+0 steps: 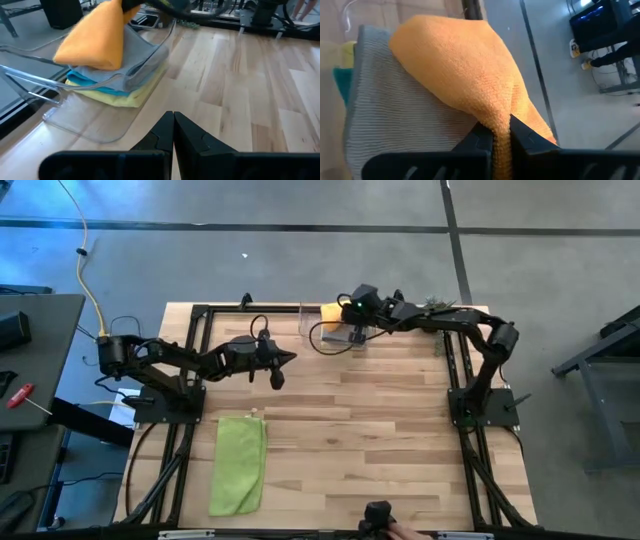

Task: Fold microfiber towels
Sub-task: Stack the orange towel on top of the gray towel in the transparent bin

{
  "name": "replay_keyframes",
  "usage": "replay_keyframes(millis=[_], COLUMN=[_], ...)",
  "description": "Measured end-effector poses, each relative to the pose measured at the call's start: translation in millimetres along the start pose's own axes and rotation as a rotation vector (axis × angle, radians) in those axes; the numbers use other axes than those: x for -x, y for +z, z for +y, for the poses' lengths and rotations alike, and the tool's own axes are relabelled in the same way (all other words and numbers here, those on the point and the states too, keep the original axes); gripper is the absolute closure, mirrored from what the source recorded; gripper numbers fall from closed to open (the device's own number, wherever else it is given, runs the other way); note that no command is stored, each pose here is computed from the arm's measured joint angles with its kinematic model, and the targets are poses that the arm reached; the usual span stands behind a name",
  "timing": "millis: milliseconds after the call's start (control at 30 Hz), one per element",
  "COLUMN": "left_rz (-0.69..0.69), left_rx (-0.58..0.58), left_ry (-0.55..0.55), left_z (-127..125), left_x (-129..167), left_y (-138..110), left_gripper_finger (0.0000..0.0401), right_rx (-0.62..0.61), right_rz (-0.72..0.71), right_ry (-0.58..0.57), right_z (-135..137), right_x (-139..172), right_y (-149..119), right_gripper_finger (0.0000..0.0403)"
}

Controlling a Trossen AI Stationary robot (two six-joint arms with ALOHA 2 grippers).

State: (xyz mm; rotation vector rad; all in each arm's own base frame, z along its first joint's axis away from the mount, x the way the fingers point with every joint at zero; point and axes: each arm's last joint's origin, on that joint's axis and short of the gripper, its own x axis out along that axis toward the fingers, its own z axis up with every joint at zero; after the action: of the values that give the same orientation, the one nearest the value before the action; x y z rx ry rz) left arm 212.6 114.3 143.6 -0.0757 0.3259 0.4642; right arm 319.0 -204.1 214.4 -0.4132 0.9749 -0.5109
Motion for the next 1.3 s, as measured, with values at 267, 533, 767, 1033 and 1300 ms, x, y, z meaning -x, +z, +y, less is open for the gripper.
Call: replay_keyframes(millis=[267,533,767,1033,1300], left_rz=[0.001,0.008,0.007,0.014,0.015], left_rx=[-0.003,-0.011,-0.010,-0.010,-0.010], left_ry=[-0.014,-0.015,-0.046,-0.047,-0.047], left_z=[0,0,-1,-1,-1], left_x=[0,0,0,0,0], left_y=[0,-1,-1,-1,-1], left_gripper_finger=[0.0401,0.0401,0.0401,0.0401,0.0401], right_rx=[0.001,0.067,0.060,-0.075,-0.280], right_rz=[0.057,0.114,0.167,0.040,-0.028], right_ry=[0.078,0.154,0.204,0.299,0.307], right_z=[6,14,10,-7,-15], right_x=[2,7,23,38,-2], right_y=[-6,-11,4,28,24], right_gripper_finger=[0.0397,0.0348,0.0244,0.0170,0.0299])
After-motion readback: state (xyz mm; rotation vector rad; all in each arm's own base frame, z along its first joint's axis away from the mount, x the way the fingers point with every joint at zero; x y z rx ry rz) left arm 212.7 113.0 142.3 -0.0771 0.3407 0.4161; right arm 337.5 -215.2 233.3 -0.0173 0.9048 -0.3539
